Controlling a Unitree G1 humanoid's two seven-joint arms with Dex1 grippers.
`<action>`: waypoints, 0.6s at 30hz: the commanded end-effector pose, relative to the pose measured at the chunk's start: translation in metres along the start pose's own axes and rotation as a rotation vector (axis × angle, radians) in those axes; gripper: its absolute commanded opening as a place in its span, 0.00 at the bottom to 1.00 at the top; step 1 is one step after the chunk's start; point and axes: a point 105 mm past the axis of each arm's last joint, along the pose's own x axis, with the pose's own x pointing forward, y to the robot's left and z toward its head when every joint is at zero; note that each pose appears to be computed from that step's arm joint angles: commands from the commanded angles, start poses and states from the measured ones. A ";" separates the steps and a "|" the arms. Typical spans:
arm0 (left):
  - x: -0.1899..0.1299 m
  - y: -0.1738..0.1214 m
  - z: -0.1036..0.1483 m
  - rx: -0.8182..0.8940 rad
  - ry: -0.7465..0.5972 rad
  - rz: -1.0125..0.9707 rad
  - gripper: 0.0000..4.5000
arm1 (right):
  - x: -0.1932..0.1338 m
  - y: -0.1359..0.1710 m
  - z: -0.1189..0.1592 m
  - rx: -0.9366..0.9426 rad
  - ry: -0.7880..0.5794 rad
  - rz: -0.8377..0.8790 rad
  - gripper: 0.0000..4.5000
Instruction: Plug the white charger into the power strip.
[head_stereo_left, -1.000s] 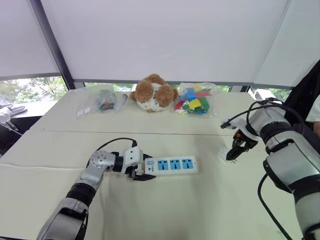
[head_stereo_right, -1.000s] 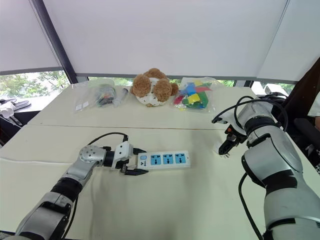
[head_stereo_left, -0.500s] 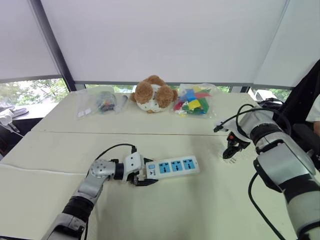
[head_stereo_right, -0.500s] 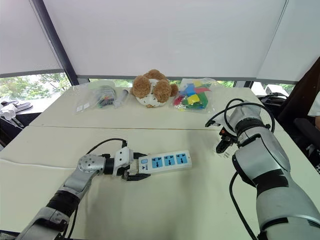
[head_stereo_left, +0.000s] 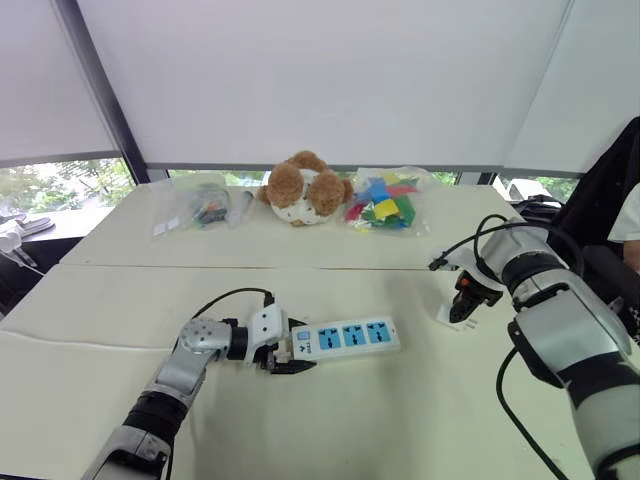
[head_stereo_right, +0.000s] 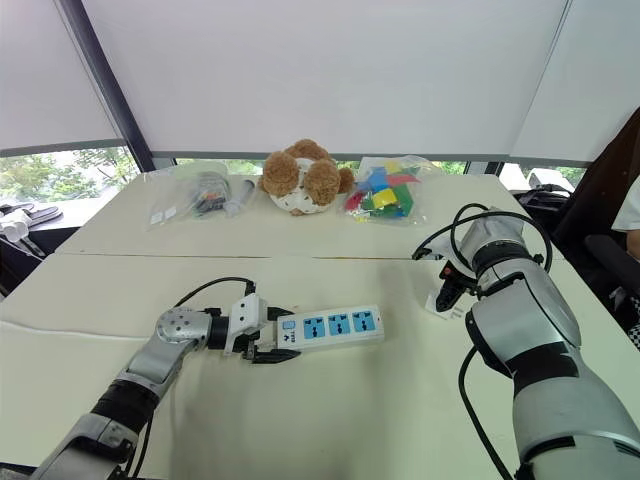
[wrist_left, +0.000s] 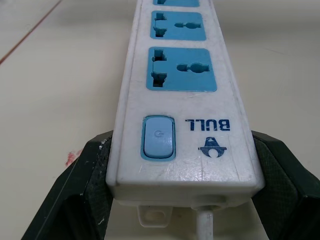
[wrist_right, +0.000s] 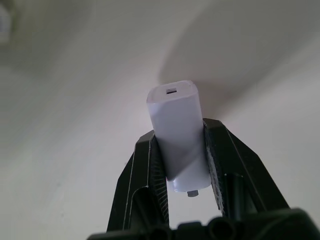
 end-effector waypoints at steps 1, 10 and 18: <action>0.008 -0.017 -0.035 -0.126 0.118 -0.134 0.67 | -0.018 0.002 0.002 -0.057 -0.013 0.027 0.15; 0.012 -0.002 -0.041 -0.116 0.160 -0.165 0.67 | -0.001 0.004 -0.014 -0.215 0.050 0.048 0.15; 0.018 -0.005 -0.037 -0.096 0.146 -0.191 0.67 | 0.013 0.022 -0.016 -0.377 0.047 0.034 0.15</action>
